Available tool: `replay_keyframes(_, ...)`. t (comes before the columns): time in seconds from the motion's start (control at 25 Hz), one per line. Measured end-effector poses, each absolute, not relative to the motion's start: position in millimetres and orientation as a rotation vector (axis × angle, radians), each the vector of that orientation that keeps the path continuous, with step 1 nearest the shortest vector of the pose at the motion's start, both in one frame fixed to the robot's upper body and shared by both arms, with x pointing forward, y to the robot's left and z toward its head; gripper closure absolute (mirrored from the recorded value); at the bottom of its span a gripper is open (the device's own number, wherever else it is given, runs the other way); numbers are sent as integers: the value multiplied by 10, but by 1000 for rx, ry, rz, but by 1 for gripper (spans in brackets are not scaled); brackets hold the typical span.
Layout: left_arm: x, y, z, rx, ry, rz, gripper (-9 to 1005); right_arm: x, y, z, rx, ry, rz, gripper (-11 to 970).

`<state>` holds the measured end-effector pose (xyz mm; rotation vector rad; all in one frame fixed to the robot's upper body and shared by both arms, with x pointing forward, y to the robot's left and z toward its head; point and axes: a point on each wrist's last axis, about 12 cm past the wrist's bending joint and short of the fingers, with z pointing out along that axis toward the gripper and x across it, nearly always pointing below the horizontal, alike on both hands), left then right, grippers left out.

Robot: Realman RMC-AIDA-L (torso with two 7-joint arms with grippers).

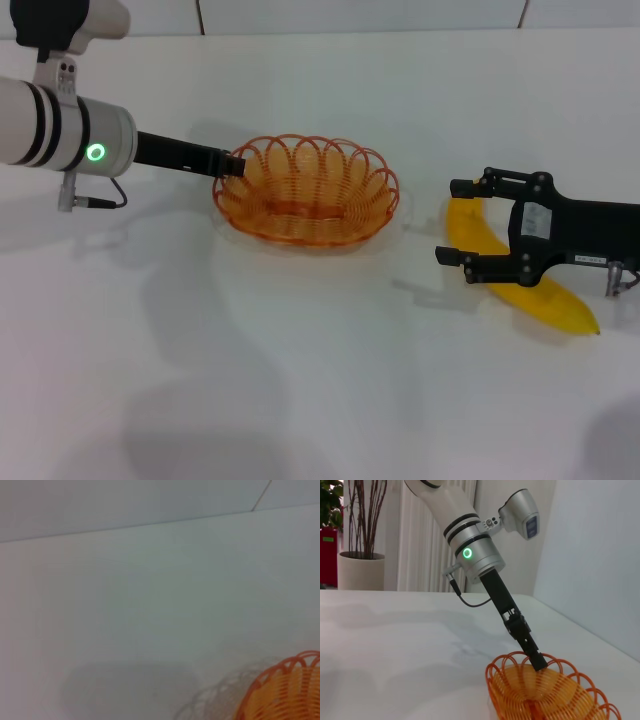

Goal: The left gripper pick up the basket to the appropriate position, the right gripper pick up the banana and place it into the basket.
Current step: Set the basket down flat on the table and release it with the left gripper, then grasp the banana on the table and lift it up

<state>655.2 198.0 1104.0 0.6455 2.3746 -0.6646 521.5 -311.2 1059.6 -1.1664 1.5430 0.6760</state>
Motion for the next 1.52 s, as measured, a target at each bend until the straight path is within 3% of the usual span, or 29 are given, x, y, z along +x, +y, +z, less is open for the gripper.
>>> replay_keyframes(0.4, 6548, 1986, 11033, 653, 2380, -657, 916, 5216, -3112, 10597, -1165, 1543, 676, 157)
replay_keyframes(0.76, 6535, 1975, 11029, 673, 2377, -664, 810, 5215, -3112, 10597, -1165, 1543, 675, 157)
replay_keyframes(1.16, 6472, 2117, 11099, 708, 2232, -720, 333, 5161, -3188, 10575, -1132, 1559, 663, 157)
replay_keyframes(1.52, 5836, 2785, 10903, 675, 1964, -845, 193, 5118, -3226, 10595, -1097, 1540, 670, 157)
